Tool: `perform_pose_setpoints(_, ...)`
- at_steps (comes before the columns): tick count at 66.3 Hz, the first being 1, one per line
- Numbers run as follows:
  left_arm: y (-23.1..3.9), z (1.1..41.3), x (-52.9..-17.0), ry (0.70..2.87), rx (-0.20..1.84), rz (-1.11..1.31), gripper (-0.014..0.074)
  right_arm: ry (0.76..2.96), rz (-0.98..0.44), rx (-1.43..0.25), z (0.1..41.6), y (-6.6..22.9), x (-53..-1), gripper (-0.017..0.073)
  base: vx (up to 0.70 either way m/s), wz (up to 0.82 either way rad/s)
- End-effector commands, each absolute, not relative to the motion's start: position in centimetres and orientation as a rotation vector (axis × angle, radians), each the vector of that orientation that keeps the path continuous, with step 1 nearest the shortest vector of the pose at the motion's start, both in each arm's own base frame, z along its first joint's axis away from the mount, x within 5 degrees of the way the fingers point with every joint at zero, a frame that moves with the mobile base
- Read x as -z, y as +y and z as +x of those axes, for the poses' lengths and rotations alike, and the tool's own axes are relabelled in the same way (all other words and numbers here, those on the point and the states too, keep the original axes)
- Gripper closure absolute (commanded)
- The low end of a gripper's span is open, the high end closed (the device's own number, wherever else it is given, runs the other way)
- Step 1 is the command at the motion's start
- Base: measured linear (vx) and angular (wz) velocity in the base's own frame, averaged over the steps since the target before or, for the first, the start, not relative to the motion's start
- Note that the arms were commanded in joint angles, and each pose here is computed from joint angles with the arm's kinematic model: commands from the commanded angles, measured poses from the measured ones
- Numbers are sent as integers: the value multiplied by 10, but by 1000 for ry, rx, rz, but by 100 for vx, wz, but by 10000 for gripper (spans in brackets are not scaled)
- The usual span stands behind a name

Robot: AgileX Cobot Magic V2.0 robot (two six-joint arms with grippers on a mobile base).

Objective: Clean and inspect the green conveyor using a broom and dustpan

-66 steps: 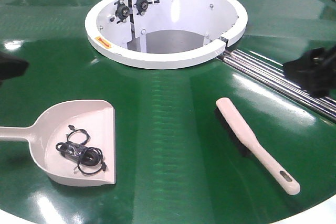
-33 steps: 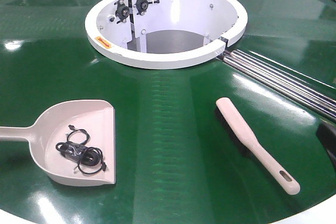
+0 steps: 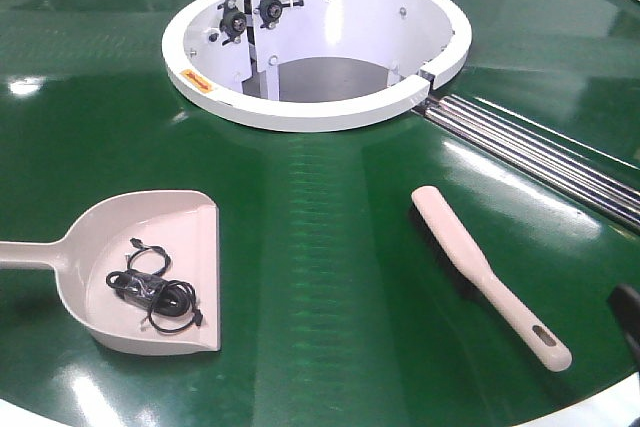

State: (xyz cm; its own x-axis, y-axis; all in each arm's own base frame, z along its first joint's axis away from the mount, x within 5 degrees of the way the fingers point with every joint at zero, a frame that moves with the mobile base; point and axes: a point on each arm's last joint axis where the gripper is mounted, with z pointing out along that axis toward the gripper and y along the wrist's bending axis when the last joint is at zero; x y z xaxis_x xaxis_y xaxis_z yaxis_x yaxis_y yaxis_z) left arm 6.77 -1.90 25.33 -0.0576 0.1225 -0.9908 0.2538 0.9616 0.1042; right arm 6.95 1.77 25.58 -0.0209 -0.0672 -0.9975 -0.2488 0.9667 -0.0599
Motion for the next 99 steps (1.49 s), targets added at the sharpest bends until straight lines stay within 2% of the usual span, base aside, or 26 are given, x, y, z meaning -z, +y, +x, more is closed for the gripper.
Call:
perform_pose_setpoints(1,-17,68,-268,1551,115,234,555,1478,-229,-143,69,17,-273,372,0,0)
perform_pose_setpoints(2,-17,68,-268,1550,114,234,599,1478,-229,-143,69,17,-273,409,0,0)
perform_pose_setpoints(5,-16,68,-269,1548,113,234,603,1478,-228,-144,69,17,-273,553,0,0)
perform_pose_setpoints(6,-16,68,-269,1547,112,233,603,1479,-227,-146,69,17,-273,576,0,0)
perform_pose_setpoints(54,-15,69,-271,1519,102,217,601,1484,-225,-148,69,17,-273,568,0,0)
perform_pose_setpoints(66,-12,68,-249,1505,97,165,601,1484,-225,-148,69,17,-273,568,0,0)
perform_pose_setpoints(78,-10,61,-206,1462,126,136,601,1487,-226,-148,69,17,-273,568,0,0)
perform_pose_setpoints(99,-9,55,-198,1526,99,168,601,1489,-226,-148,70,17,-272,568,0,0)
